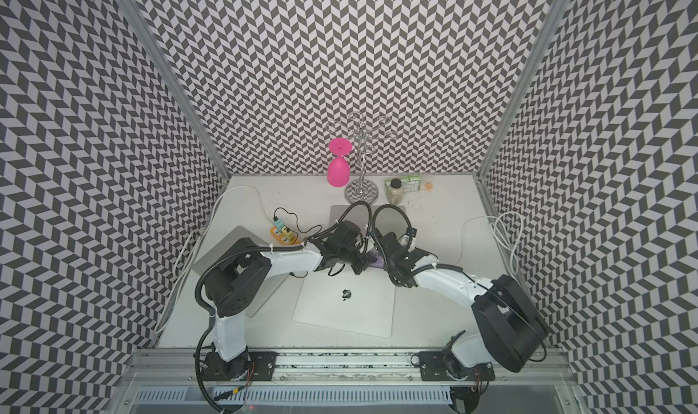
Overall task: Unplug the laptop charger
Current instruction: Remove the plug from the socket, then place the plug at the center of the board, then move the plug to the center of the board.
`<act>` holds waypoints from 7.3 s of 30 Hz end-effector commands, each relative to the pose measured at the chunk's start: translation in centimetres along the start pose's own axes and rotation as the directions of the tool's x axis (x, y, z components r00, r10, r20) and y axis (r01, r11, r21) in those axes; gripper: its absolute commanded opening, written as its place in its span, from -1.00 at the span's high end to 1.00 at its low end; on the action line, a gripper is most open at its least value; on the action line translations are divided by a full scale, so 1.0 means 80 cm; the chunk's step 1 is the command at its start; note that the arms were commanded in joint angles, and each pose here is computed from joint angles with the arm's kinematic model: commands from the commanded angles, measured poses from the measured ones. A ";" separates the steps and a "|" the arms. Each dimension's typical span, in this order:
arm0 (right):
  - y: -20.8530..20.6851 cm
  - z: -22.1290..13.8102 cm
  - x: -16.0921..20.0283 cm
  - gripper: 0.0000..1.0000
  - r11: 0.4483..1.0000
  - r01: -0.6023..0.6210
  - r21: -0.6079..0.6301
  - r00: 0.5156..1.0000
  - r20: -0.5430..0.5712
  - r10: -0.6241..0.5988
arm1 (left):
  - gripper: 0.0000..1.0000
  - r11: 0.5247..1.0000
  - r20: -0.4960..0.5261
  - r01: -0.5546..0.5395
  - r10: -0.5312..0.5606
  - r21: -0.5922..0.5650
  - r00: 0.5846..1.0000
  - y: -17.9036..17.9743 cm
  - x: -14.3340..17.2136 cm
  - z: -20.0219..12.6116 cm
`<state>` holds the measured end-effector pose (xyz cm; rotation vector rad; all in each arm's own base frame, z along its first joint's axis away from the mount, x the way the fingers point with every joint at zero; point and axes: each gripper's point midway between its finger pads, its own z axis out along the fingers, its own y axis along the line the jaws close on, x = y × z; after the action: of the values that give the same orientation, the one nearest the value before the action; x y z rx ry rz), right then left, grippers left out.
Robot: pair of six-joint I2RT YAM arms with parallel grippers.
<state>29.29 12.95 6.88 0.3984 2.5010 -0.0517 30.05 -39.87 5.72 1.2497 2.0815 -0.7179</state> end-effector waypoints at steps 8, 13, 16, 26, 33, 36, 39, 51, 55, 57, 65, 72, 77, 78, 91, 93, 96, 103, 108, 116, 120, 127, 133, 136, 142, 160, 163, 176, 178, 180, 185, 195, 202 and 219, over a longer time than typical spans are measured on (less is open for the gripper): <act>0.013 -0.002 -0.022 -0.24 0.999 0.051 -0.016 0.998 0.046 -0.050 | 1.00 0.999 -0.048 0.036 -0.036 0.002 0.998 0.005 0.016 0.004; 0.014 0.003 -0.020 -0.24 0.998 0.054 -0.020 0.998 0.033 -0.054 | 1.00 0.999 -0.050 0.040 -0.040 0.002 0.998 0.007 0.017 0.004; 0.015 0.006 -0.020 -0.21 0.998 0.061 -0.027 0.998 0.030 -0.060 | 1.00 0.999 -0.049 0.039 -0.039 0.000 0.998 0.007 0.016 0.003; 0.013 0.008 -0.018 -0.02 0.997 0.081 -0.011 0.997 0.017 -0.081 | 1.00 0.999 -0.054 0.043 -0.043 0.000 0.998 0.008 0.015 0.005; 0.011 0.006 -0.020 0.23 0.996 0.086 0.000 0.996 0.026 -0.086 | 1.00 0.999 -0.058 0.047 -0.047 -0.003 0.997 0.010 0.017 0.005; 0.007 0.006 -0.019 0.26 0.997 0.075 0.012 0.997 0.025 -0.075 | 1.00 0.999 -0.063 0.052 -0.052 -0.004 0.997 0.011 0.019 0.006; 0.006 0.003 -0.020 0.28 0.998 0.059 0.008 0.998 0.031 -0.059 | 1.00 0.998 -0.070 0.063 -0.063 -0.004 0.996 0.011 0.022 0.009; 0.004 -0.007 -0.024 0.30 0.998 0.058 0.005 0.997 0.042 -0.058 | 1.00 0.997 -0.090 0.076 -0.075 0.008 0.993 0.010 0.035 0.014; 0.002 -0.015 -0.028 0.30 0.999 0.042 -0.004 0.997 0.059 -0.042 | 1.00 0.997 -0.090 0.078 -0.077 0.005 0.993 0.010 0.036 0.015; 0.002 -0.021 -0.034 0.30 0.999 0.034 -0.008 0.997 0.072 -0.033 | 1.00 0.997 -0.087 0.077 -0.076 0.007 0.993 0.009 0.034 0.014; -0.001 -0.048 -0.049 0.30 0.999 0.001 -0.045 0.995 0.098 0.003 | 1.00 0.998 -0.073 0.069 -0.069 0.003 0.995 0.010 0.026 0.010; -0.023 -0.060 -0.048 0.29 1.000 -0.019 -0.014 0.995 0.094 0.020 | 1.00 0.998 -0.054 0.062 -0.061 0.007 0.997 0.009 0.011 0.005; -0.045 -0.078 -0.067 0.29 0.998 -0.065 -0.011 0.986 0.155 0.066 | 1.00 0.999 -0.040 0.053 -0.053 0.002 0.998 0.009 -0.001 -0.004; -0.049 -0.082 -0.071 0.29 0.997 -0.071 -0.013 0.984 0.165 0.072 | 1.00 0.999 -0.037 0.053 -0.052 0.002 0.998 0.009 -0.004 -0.005; -0.099 -0.022 -0.084 0.27 0.997 0.011 0.081 1.000 -0.021 -0.009 | 1.00 0.998 0.052 0.065 -0.066 0.006 0.996 -0.001 -0.042 -0.041; -0.099 -0.012 -0.085 0.27 0.995 0.045 0.083 0.996 -0.078 -0.039 | 1.00 0.998 0.060 0.057 -0.058 0.006 0.997 -0.003 -0.046 -0.046; -0.091 0.001 -0.086 0.26 0.989 0.126 0.080 0.983 -0.147 -0.114 | 1.00 0.999 0.070 0.052 -0.053 0.007 0.996 -0.002 -0.052 -0.055; -0.070 0.027 -0.083 0.23 0.973 0.226 0.047 0.938 -0.279 -0.205 | 1.00 0.998 0.095 0.058 -0.059 0.009 0.994 0.003 -0.062 -0.074; -0.070 0.042 -0.077 0.18 0.963 0.265 0.050 0.907 -0.352 -0.232 | 1.00 0.998 0.100 0.059 -0.060 0.006 0.993 0.006 -0.060 -0.084; -0.063 0.059 -0.059 0.19 0.962 0.273 -0.020 0.854 -0.456 -0.251 | 1.00 0.998 0.113 0.070 -0.070 0.001 0.991 0.009 -0.056 -0.098; -0.067 0.069 -0.054 0.19 0.963 0.269 -0.029 0.836 -0.490 -0.248 | 1.00 0.997 0.116 0.072 -0.072 0.005 0.991 0.006 -0.052 -0.101; -0.070 0.080 -0.054 0.19 0.961 0.278 -0.013 0.808 -0.537 -0.241 | 1.00 0.997 0.125 0.077 -0.078 0.011 0.989 0.003 -0.053 -0.104; -0.069 0.093 -0.052 0.08 0.962 0.272 -0.021 0.793 -0.561 -0.237 | 1.00 0.997 0.115 0.078 -0.080 0.015 0.990 0.002 -0.049 -0.102; -0.069 0.097 -0.053 0.05 0.964 0.264 -0.022 0.792 -0.565 -0.230 | 1.00 0.997 0.106 0.082 -0.083 0.015 0.991 0.002 -0.043 -0.100; -0.069 0.104 -0.059 0.03 0.967 0.255 -0.019 0.803 -0.552 -0.223 | 1.00 0.997 0.093 0.080 -0.081 0.006 0.992 0.004 -0.037 -0.099; -0.063 0.074 -0.091 -0.37 0.965 0.261 -0.031 0.839 -0.487 -0.242 | 1.00 0.997 0.115 0.081 -0.078 -0.021 0.990 0.009 -0.055 -0.122; -0.053 0.050 -0.107 -0.38 0.967 0.250 -0.054 0.863 -0.441 -0.248 | 1.00 0.996 0.141 0.088 -0.084 -0.023 0.986 0.006 -0.069 -0.137; 0.039 -0.086 -0.139 -0.38 0.911 0.274 -0.309 0.931 -0.151 -0.331 | 1.00 0.967 0.303 0.240 -0.204 -0.087 0.931 0.004 -0.104 -0.239; 0.050 -0.103 -0.143 -0.37 0.893 0.261 -0.368 0.941 -0.109 -0.320 | 1.00 0.954 0.302 0.275 -0.229 -0.121 0.925 0.009 -0.094 -0.252; 0.053 -0.110 -0.145 -0.38 0.888 0.260 -0.378 0.945 -0.092 -0.315 | 1.00 0.942 0.298 0.297 -0.242 -0.156 0.924 0.013 -0.081 -0.263; 0.032 -0.094 -0.143 -0.39 0.915 0.291 -0.281 0.932 -0.135 -0.338 | 1.00 0.920 0.261 0.324 -0.264 -0.219 0.929 0.020 -0.053 -0.282; -0.016 -0.023 -0.139 -0.39 0.958 0.122 -0.260 0.967 -0.187 -0.174 | 1.00 0.879 0.275 0.371 -0.293 -0.301 0.916 0.043 -0.030 -0.326; -0.045 0.039 -0.119 -0.51 0.971 0.076 -0.227 0.964 -0.234 -0.130 | 1.00 0.890 0.260 0.369 -0.302 -0.268 0.917 0.042 -0.025 -0.309; -0.066 0.100 -0.094 -0.43 0.976 0.185 -0.119 0.931 -0.296 -0.212 | 1.00 0.911 0.214 0.327 -0.277 -0.252 0.937 0.054 -0.013 -0.277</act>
<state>36.98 5.00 4.14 0.1569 2.8588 0.0856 29.25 -22.87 20.62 0.6751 2.1879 -0.5964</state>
